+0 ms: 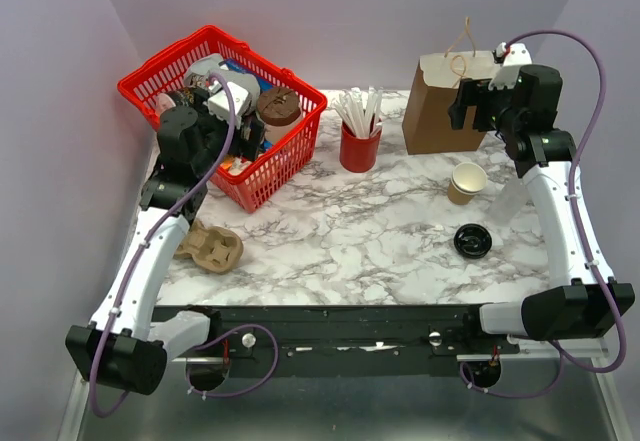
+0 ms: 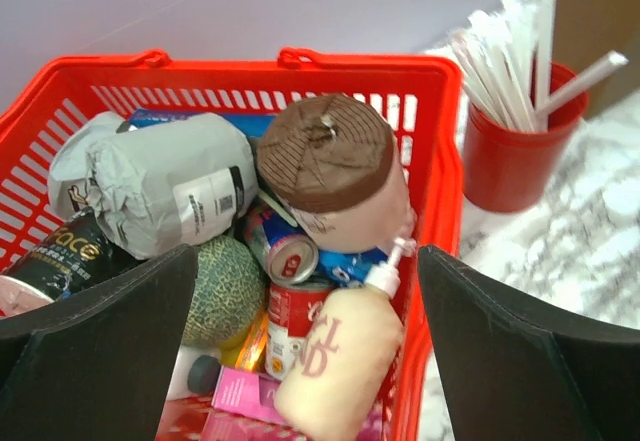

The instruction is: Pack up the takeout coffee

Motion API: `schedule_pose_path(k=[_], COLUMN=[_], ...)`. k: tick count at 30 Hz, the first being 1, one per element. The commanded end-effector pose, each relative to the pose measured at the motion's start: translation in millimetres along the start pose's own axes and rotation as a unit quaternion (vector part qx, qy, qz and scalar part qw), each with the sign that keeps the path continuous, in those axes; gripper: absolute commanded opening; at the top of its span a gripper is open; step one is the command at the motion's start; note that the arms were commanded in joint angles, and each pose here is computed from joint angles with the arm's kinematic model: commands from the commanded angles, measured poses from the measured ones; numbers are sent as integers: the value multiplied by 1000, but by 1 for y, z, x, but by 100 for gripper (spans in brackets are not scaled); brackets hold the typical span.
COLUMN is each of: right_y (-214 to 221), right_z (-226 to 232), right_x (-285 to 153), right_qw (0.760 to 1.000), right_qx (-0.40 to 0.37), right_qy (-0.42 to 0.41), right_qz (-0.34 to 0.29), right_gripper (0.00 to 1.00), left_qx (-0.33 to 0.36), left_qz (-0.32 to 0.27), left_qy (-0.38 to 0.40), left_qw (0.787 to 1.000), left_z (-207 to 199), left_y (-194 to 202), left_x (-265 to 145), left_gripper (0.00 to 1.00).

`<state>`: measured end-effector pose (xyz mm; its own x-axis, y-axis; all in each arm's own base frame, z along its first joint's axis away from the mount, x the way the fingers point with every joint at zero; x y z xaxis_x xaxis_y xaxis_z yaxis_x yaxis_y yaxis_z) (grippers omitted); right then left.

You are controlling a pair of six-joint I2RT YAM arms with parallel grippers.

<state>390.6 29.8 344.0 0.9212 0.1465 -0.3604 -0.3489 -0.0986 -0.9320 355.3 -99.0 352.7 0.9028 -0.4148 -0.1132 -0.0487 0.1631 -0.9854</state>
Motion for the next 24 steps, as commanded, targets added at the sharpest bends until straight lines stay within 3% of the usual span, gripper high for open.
schedule_pose_path(k=[1, 4, 8, 11, 13, 14, 15, 19, 24], right_y=[-10, -6, 8, 11, 10, 12, 14, 17, 18], right_z=[4, 14, 49, 73, 78, 80, 80, 85, 91], right_x=[-11, -12, -17, -26, -23, -21, -19, -14, -15], right_qw=[999, 997, 980, 956, 951, 950, 949, 943, 937], right_qx=[-29, -60, -86, -108, -102, -100, -99, -91, -85], right_qy=[-19, -55, -181, -273, -290, -297, -300, -320, -338], right_qz=[-17, -18, -4, -6, -1, 1, 4, 10, 7], right_gripper=[100, 100, 100, 100, 100, 100, 100, 100, 100], left_qx=[87, 95, 25, 26, 68, 74, 117, 181, 228], left_qz=[12, 50, 120, 170, 192, 220, 217, 248, 315], left_qy=[62, 66, 88, 143, 168, 189, 209, 281, 338], left_qw=[994, 992, 989, 975, 965, 954, 946, 909, 857], left_z=[-19, -23, -38, -54, -57, -62, -63, -73, -71], left_y=[-13, -5, 9, 26, 35, 47, 50, 71, 106], left_x=[-44, -73, -98, -116, -126, -139, -146, -172, -190], left_gripper=[99, 99, 99, 97, 94, 94, 94, 91, 85])
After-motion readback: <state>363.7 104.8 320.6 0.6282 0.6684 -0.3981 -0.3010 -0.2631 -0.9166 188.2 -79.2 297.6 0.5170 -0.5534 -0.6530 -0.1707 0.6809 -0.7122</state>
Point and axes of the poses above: each gripper's point midway between its finger pads, its own x axis out along the fingers, its own z axis along the line the jaws close on, y = z × x, the point moved 2 cm from there along -x, back along the fingers, and after that the axes turned 4 degrees about -x, right-handed, at the moved point
